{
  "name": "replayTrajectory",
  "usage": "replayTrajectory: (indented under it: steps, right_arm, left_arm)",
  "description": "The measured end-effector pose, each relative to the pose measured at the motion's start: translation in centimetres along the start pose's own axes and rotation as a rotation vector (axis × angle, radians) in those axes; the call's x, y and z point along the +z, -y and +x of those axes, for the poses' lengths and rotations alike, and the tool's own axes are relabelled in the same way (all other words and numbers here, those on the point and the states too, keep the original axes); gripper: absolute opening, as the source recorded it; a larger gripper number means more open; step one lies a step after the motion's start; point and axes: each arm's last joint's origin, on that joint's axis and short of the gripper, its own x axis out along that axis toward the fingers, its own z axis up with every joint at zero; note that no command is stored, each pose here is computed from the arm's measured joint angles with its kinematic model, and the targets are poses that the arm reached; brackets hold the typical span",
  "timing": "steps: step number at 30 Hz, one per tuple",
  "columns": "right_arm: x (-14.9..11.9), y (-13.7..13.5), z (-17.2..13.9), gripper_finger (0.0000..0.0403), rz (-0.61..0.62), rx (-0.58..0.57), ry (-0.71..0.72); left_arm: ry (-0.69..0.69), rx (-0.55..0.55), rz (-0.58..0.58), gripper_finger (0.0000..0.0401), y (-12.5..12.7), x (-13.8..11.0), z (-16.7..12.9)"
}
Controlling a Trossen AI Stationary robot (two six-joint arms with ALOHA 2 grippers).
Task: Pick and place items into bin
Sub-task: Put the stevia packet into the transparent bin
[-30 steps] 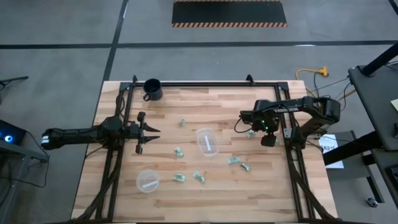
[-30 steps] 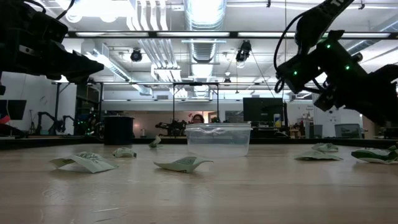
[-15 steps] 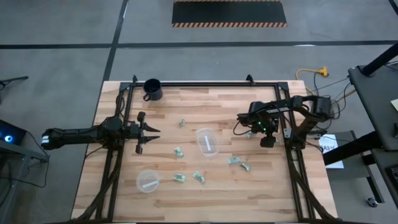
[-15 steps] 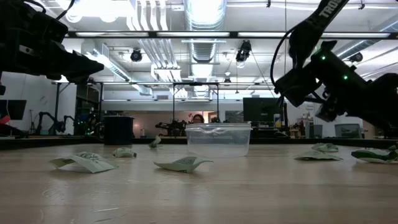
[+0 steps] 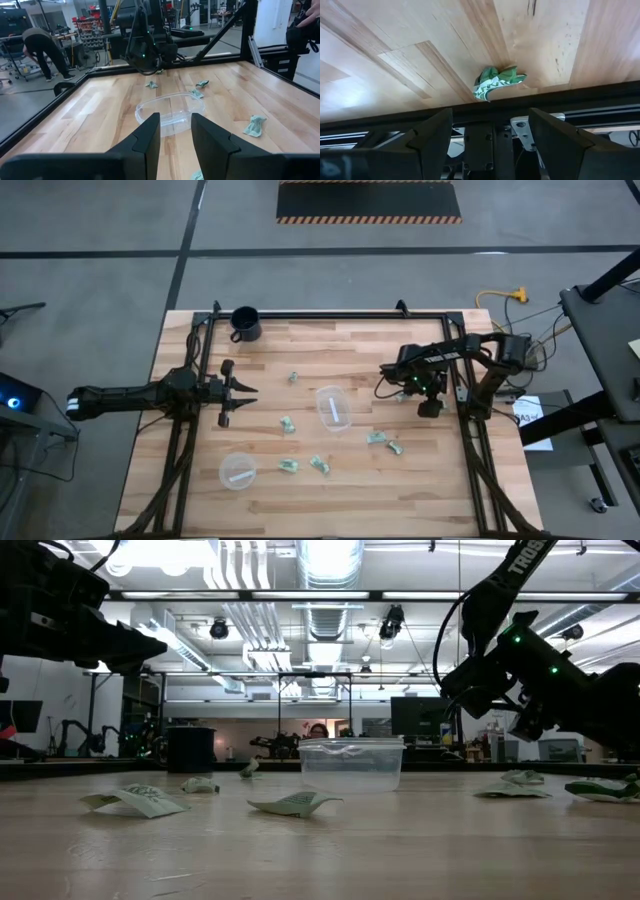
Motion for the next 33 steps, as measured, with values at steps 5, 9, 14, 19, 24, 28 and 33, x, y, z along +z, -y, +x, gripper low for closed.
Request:
replayTrajectory:
  steps: [5,9,14,19,24,28,33]
  right_arm:
    - [0.3,0.0,0.2,0.0251,0.000,0.001,-0.015]
    - [0.5,0.0,0.4,0.0251,0.001,0.002,-0.027]
    - [0.9,0.0,0.9,0.0251,0.002,0.001,-0.054]
    - [1.1,0.0,1.0,0.0251,0.005,-0.007,-0.052]
    - [0.8,0.0,0.7,0.0251,0.005,-0.009,-0.018]
    - [0.7,0.1,0.6,0.0251,0.006,-0.008,-0.004]
    - [0.9,0.1,0.9,0.0251,0.006,-0.012,-0.008]
  left_arm:
    - [-0.001,0.000,0.000,0.0094,0.0,0.0,0.0]
    - [0.001,0.000,0.000,0.0094,0.0,0.0,0.0]
    - [0.000,0.000,0.000,0.0094,0.0,0.0,0.0]
    - [0.000,0.000,0.000,0.0094,0.0,0.0,0.0]
    - [0.000,0.000,0.000,0.0094,0.0,0.0,0.0]
    - [0.000,0.000,0.000,0.0094,0.0,0.0,0.0]
    - [0.000,0.000,0.000,0.0094,0.0,0.0,0.0]
